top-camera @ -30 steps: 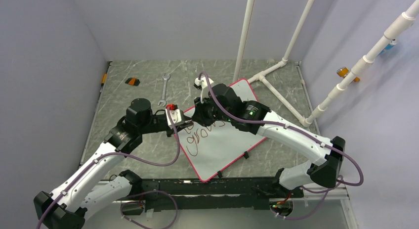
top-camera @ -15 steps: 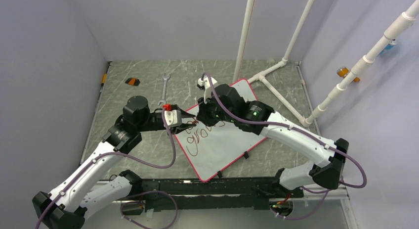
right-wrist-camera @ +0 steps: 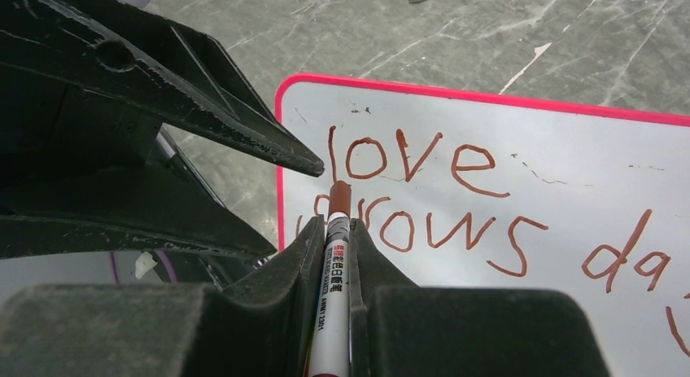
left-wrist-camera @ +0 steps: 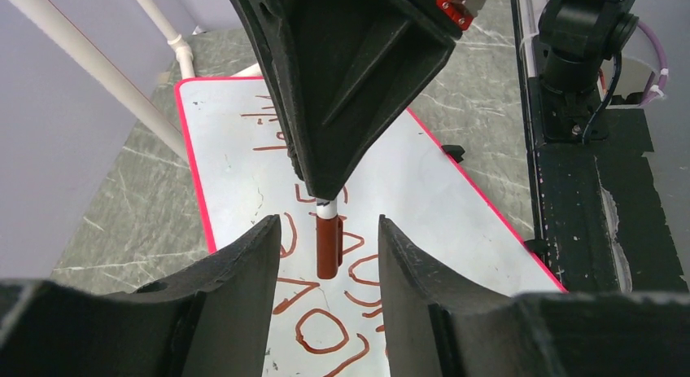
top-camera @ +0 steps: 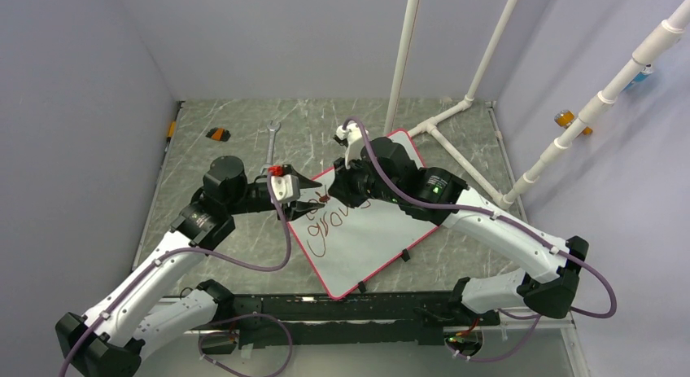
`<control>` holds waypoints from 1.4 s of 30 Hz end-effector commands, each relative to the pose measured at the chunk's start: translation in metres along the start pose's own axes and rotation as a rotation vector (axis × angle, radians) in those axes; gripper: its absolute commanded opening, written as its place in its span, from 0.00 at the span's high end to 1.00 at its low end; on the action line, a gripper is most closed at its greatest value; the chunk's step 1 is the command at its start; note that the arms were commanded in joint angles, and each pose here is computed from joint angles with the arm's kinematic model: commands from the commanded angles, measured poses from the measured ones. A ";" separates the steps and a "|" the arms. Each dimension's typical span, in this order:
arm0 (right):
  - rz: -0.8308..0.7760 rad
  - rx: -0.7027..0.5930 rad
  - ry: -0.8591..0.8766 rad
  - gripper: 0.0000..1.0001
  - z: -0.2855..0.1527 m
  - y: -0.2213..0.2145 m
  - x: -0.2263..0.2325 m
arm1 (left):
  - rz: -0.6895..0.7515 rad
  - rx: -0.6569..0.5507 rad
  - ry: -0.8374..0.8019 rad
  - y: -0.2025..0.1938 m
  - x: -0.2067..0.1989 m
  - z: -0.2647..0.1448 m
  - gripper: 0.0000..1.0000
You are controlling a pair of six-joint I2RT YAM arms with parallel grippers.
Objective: Write a sentence on the whiteboard
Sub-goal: Pass from the right arm to the left
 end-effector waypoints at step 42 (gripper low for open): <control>0.090 -0.246 -0.019 0.00 -0.075 0.051 -0.002 | -0.068 0.001 0.194 0.015 0.033 -0.007 1.00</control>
Point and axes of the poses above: each gripper's point midway between its finger pads, its own z axis out along the fingers, its own x axis along the line the jaws close on, y = z × x, the point moved 1 cm from there along -z, back along the fingers
